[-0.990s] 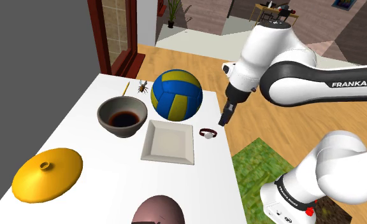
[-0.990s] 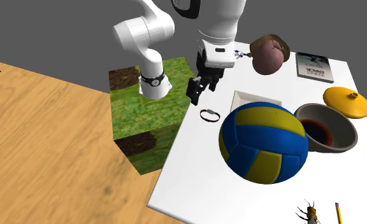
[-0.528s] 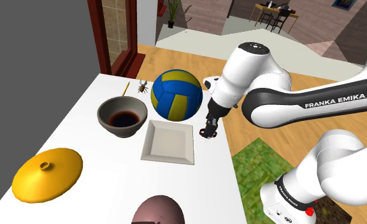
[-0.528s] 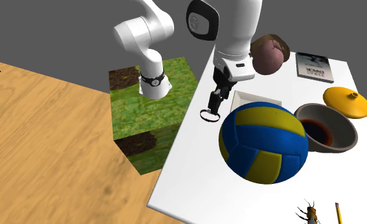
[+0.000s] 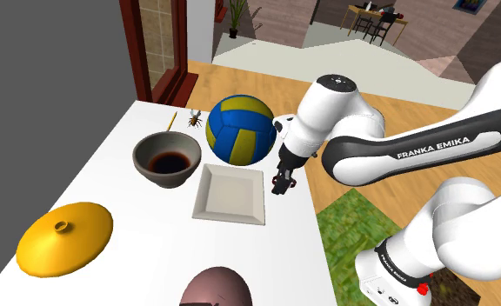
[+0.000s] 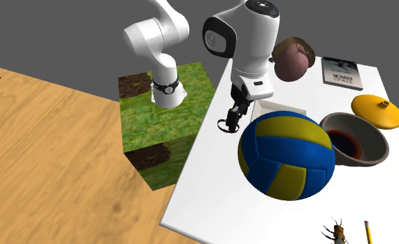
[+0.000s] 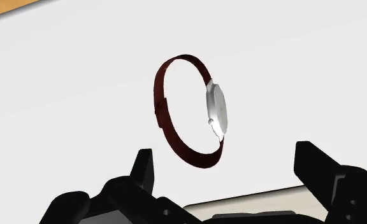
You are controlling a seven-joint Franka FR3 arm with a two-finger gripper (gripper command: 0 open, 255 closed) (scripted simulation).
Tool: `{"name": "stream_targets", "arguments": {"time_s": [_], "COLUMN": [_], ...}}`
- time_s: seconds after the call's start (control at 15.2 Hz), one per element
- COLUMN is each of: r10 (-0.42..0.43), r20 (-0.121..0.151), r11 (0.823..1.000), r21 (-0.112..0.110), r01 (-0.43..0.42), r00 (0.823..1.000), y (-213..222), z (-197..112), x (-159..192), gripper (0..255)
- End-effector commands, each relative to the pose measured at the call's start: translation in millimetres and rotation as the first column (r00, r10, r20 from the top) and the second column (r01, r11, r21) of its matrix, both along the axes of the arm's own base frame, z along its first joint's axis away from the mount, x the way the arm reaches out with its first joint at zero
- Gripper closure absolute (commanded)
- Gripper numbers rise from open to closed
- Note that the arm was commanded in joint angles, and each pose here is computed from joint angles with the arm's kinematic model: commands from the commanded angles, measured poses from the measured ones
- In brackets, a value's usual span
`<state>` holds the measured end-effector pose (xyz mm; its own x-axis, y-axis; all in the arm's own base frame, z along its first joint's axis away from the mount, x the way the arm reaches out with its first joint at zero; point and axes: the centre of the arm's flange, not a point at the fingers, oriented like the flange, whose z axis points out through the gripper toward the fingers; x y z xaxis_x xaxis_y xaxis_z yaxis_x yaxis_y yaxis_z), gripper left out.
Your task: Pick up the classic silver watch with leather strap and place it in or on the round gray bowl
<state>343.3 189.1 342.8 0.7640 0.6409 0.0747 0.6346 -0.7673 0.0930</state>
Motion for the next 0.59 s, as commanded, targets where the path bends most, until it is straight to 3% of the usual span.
{"name": "stream_targets", "arguments": {"time_s": [0.0,0.26,0.33,0.53], "r10": [0.000,0.000,0.000,0.000], "r20": [0.000,0.000,0.000,0.000], "r11": [1.000,1.000,1.000,1.000], "r21": [0.000,0.000,0.000,0.000], "r01": [0.000,0.000,0.000,0.000], "r00": [1.000,1.000,1.000,1.000], "y": [0.2,0.2,0.2,0.2], "z": [-1.0,-0.9,-0.9,-0.9], "x": [0.1,0.1,0.1,0.1], "gripper": [0,0,255,255]}}
